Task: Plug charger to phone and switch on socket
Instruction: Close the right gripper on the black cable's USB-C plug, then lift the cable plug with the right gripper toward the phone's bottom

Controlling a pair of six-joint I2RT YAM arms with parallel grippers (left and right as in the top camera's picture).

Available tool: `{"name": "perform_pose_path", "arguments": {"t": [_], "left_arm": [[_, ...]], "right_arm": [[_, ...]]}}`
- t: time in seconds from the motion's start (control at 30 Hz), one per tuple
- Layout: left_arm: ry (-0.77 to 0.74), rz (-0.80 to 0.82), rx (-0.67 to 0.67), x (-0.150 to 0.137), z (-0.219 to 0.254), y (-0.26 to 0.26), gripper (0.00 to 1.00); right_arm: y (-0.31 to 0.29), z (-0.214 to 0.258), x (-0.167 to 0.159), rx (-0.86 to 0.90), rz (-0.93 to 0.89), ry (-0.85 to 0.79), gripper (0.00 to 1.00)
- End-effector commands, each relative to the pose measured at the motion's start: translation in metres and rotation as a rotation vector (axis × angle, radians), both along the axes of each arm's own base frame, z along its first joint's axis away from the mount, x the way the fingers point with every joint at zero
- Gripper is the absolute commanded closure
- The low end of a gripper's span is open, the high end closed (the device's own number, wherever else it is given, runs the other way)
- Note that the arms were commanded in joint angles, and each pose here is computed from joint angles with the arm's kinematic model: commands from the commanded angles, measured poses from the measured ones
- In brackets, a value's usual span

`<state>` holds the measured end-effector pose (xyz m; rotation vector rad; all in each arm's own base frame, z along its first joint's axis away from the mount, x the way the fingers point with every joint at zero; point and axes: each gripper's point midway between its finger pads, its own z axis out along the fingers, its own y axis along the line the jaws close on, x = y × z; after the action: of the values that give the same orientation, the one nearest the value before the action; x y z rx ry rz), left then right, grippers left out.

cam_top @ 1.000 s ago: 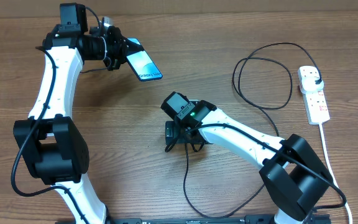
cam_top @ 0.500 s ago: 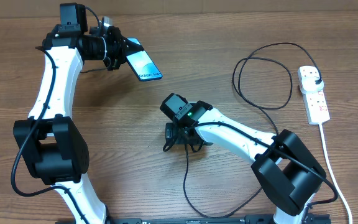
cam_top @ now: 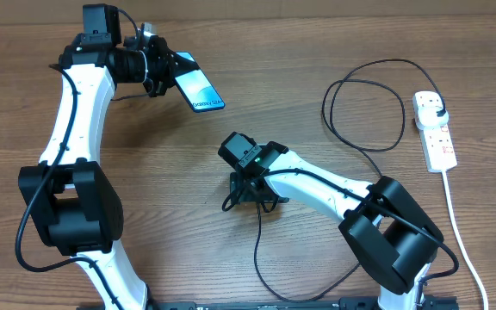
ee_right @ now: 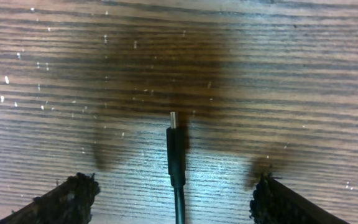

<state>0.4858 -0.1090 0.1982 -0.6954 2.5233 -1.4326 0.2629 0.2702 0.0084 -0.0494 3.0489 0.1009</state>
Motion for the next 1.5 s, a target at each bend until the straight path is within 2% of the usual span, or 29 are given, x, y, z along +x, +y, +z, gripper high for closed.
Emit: {"name": "perform_pose_path", "arguments": {"t": [0.0,0.3,0.73,0.97,1.03,1.47], "left_arm": [[-0.063,-0.012,-0.014,0.003,0.019,0.003,0.96],[-0.065,-0.014,-0.016,0.002,0.019,0.003,0.96],[-0.067,-0.012,-0.02,0.003,0.02,0.003,0.96],[-0.067,-0.001,-0.019,0.004,0.02,0.009,0.96],[-0.068,0.0,-0.019,0.004,0.02,0.009,0.96],[-0.067,0.009,-0.059,0.007,0.027,0.009,0.96]], "right_arm": [[0.007,0.001,0.004,0.008,0.002,-0.011,0.21],[0.004,-0.013,0.001,-0.02,0.003,0.016,0.36],[0.004,-0.013,0.002,-0.018,0.002,0.012,0.78],[0.005,-0.012,0.004,-0.014,0.001,0.005,0.87],[0.005,-0.012,0.004,-0.013,0.001,0.004,0.96],[0.006,-0.011,0.005,0.0,-0.007,0.008,0.96]]}}
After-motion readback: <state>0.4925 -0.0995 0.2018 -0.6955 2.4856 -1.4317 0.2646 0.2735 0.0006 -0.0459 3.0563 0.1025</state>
